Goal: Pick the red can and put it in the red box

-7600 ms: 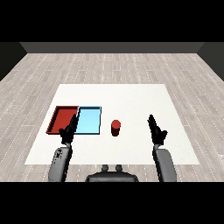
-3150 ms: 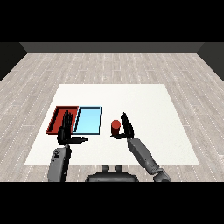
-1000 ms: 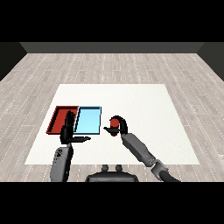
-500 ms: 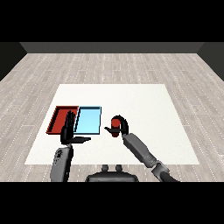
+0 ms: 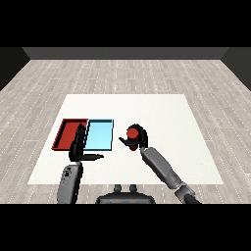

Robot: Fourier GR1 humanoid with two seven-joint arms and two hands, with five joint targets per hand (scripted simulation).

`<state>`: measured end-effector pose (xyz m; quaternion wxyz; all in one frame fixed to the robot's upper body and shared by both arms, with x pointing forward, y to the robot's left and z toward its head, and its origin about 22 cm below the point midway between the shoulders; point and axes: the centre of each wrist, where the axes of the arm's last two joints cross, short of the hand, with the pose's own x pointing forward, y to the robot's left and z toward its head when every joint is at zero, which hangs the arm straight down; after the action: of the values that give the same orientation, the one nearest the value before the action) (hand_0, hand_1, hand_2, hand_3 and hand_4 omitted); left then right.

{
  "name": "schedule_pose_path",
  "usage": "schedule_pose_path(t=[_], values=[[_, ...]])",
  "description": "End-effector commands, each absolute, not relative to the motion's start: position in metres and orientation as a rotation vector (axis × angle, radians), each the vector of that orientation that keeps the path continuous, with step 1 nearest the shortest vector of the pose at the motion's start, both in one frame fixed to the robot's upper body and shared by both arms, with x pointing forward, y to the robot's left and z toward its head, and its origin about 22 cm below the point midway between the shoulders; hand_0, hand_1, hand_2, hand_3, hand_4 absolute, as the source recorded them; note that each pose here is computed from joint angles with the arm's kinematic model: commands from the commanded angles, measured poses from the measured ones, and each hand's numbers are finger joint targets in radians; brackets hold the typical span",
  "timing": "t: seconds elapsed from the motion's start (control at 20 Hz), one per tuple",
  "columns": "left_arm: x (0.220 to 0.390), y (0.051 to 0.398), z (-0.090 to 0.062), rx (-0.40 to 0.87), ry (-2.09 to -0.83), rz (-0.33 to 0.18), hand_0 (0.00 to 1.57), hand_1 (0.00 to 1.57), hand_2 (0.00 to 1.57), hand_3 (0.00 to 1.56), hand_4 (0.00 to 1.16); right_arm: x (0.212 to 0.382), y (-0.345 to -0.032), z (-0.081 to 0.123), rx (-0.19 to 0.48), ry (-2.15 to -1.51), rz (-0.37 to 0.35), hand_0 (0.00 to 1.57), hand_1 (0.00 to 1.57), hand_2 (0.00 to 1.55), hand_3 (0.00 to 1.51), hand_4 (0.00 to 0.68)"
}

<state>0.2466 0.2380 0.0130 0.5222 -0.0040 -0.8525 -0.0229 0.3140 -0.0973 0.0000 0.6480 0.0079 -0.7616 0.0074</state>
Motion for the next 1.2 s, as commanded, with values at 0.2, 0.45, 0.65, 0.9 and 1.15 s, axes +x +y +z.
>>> schedule_pose_path(t=[0.2,0.45,0.65,0.9,1.15], values=[[0.244,0.211,0.036,-0.131,-2.027,-0.099,0.0,0.0,0.0,0.0,0.0,0.297,-0.124,0.054,-0.016,-1.89,0.016,1.54,1.54,1.46,1.4,0.608],[0.242,0.19,0.046,-0.263,-1.975,-0.18,0.0,0.0,0.0,0.0,0.0,0.278,-0.14,0.077,0.013,-1.977,-0.031,1.56,1.56,1.46,1.41,0.598],[0.251,0.175,0.045,-0.268,-1.96,-0.187,0.0,0.0,0.0,0.0,0.0,0.29,-0.122,0.089,0.036,-2.003,-0.029,1.57,1.57,1.46,1.4,0.624],[0.237,0.162,0.048,-0.297,-1.967,-0.214,0.0,0.0,0.0,0.0,0.0,0.299,-0.13,0.118,0.024,-2.04,-0.012,1.57,1.57,1.46,1.4,0.637],[0.258,0.136,0.061,-0.342,-1.906,-0.243,0.0,0.0,0.0,0.0,0.0,0.304,-0.119,0.102,0.039,-2.072,0.009,1.57,1.57,1.48,1.42,0.655]])
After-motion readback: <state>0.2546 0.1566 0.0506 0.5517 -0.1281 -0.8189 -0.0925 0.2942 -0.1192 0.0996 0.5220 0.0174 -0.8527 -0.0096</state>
